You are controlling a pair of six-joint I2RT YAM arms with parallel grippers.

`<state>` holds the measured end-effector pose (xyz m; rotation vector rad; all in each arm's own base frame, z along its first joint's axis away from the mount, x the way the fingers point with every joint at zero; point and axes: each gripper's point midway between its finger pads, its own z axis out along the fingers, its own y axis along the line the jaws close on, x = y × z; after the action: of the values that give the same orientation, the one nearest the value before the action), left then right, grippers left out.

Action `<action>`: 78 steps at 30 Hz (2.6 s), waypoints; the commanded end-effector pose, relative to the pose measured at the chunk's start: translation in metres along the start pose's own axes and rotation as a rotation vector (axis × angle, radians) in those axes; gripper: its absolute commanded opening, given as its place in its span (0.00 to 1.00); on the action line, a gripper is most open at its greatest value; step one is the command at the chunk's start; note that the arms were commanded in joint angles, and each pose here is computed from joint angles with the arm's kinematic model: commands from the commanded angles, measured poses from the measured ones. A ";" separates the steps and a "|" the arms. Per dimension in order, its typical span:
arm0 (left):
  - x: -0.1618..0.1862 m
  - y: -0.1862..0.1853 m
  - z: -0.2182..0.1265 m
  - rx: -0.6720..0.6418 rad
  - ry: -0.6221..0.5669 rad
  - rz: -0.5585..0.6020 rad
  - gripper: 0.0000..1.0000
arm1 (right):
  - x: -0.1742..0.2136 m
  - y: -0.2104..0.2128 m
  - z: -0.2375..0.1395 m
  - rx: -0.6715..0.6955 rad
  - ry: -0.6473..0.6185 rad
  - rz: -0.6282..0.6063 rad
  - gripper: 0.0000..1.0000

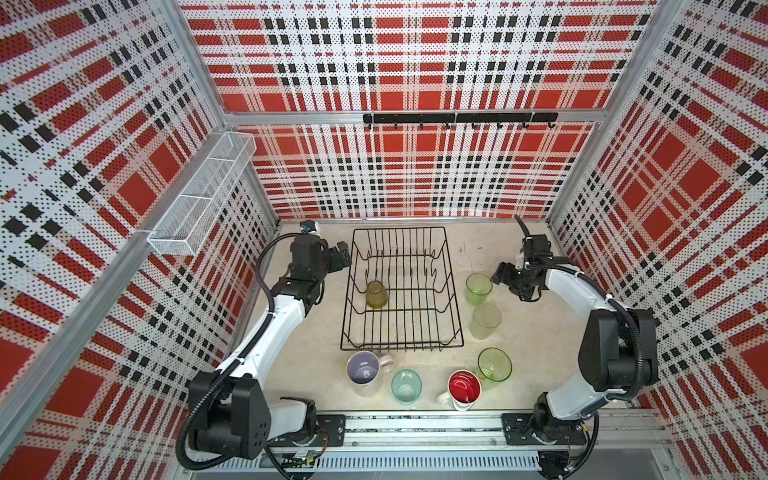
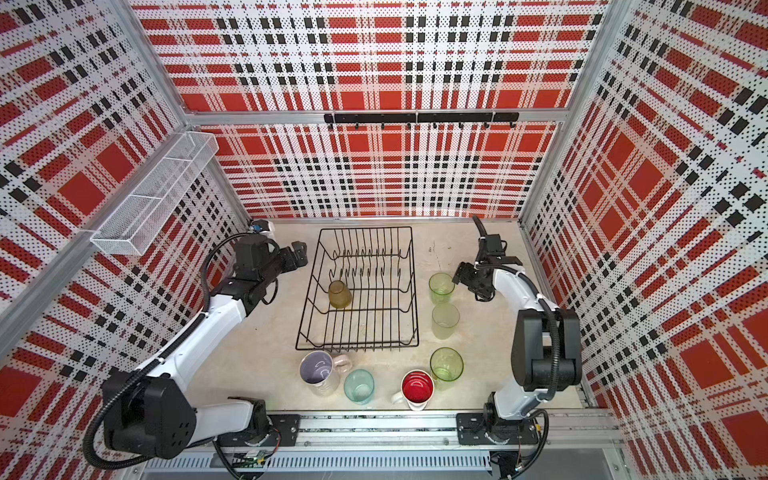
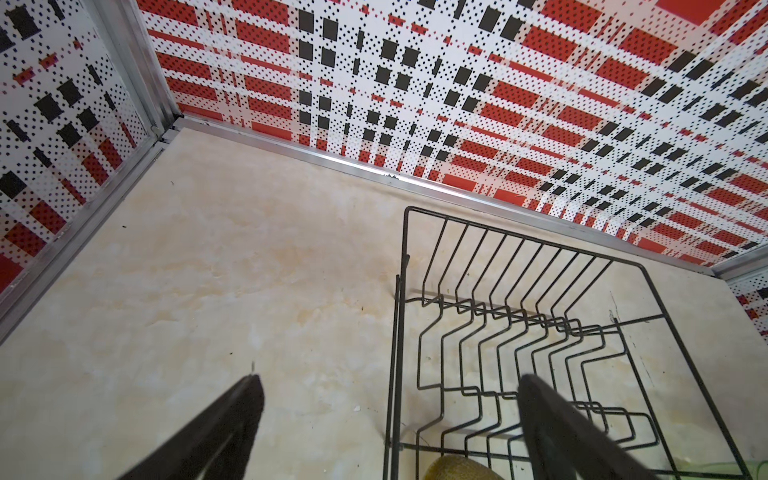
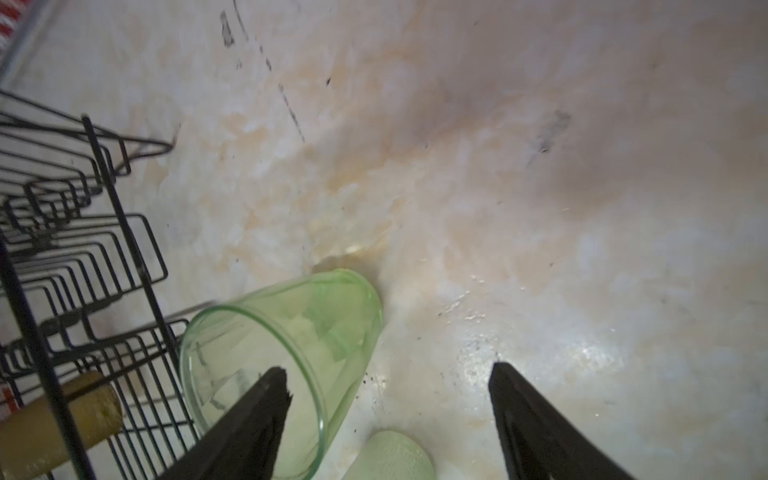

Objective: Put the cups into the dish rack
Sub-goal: 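Withdraw the left gripper while the right gripper moves to a pale green glass, then lift the pale green glass with the right gripper toward the left gripper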

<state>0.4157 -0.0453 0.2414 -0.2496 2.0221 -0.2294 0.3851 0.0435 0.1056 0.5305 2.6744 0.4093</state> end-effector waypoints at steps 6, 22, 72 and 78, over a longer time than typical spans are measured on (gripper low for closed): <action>0.014 0.009 0.002 -0.035 0.026 0.019 0.98 | 0.015 0.009 -0.019 0.089 0.037 -0.154 0.72; 0.012 -0.009 0.000 0.045 0.037 -0.010 0.98 | 0.011 0.013 0.015 0.234 0.072 -0.249 0.10; 0.046 -0.322 -0.189 1.567 0.477 -0.169 0.98 | 0.069 0.191 -0.269 -1.124 -0.825 -0.925 0.00; 0.048 -0.317 -0.206 1.659 0.498 -0.184 0.96 | 0.083 0.198 -0.254 -1.103 -0.786 -1.026 0.00</action>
<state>0.2514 -0.3572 0.3590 0.6409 1.7089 -1.9915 0.2755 0.1947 0.3625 -0.7024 1.3990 0.9847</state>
